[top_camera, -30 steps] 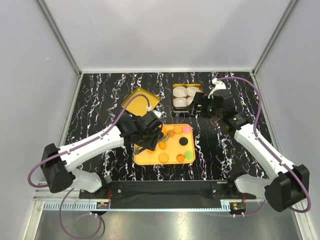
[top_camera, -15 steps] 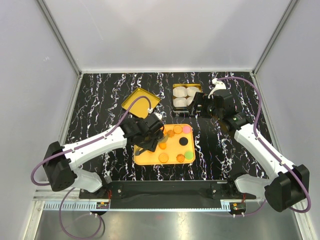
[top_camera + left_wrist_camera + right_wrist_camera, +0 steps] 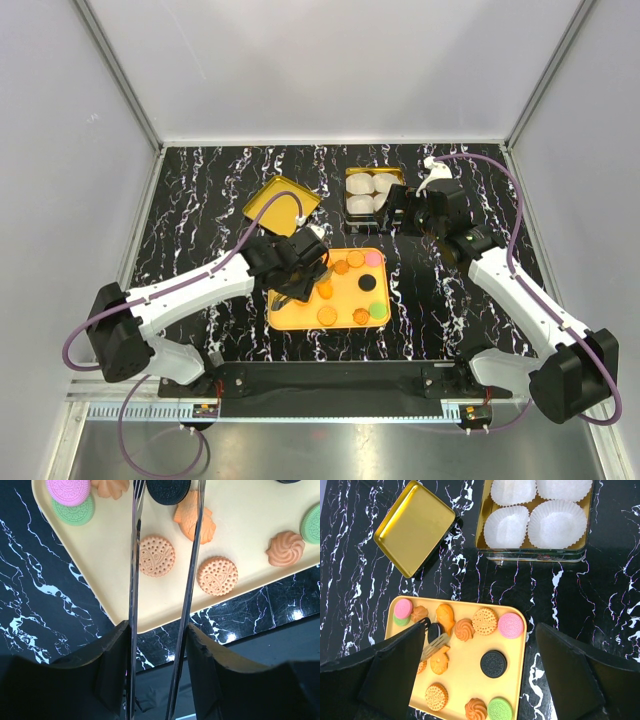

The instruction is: Pack the cookies

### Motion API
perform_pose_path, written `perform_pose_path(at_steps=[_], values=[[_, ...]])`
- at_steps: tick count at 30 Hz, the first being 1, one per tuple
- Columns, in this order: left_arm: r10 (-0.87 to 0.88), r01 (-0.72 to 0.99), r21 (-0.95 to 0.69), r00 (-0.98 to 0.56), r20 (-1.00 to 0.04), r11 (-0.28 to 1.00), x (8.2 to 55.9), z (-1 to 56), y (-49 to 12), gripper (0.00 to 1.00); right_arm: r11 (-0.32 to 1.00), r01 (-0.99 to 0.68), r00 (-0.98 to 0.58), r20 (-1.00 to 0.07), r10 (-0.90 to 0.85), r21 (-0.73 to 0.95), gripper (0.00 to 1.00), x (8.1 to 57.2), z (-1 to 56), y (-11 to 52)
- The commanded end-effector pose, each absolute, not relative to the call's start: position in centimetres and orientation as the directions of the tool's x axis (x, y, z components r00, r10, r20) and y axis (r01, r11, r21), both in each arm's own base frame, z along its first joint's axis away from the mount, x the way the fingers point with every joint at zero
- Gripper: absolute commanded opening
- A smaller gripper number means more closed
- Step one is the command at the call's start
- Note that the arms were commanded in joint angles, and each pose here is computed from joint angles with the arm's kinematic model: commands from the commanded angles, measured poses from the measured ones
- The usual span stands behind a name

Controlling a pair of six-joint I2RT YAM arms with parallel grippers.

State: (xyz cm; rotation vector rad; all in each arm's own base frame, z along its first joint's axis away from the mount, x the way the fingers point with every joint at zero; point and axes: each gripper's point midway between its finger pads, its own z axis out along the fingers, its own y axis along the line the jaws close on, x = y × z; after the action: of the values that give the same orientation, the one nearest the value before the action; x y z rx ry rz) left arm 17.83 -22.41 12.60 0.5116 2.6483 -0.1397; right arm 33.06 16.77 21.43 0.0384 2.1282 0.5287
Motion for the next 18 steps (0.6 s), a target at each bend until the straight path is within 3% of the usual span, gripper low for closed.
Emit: perform_pose_path(at_steps=[1,18], values=[[0.322,0.369,-0.009,-0.822,-0.469,0.929,18.3,13.0,-22.5,0.48,0.909,-0.185,-0.563,-0.798,0.213,0.373,1.0,33.4,22.0,16.9],[0.295,0.369,-0.047,-0.807,-0.511,0.928,18.3,15.6,-22.6,0.43,0.91,-0.183,-0.564,-0.798,0.213,0.372,0.99,33.4,22.0,16.8]])
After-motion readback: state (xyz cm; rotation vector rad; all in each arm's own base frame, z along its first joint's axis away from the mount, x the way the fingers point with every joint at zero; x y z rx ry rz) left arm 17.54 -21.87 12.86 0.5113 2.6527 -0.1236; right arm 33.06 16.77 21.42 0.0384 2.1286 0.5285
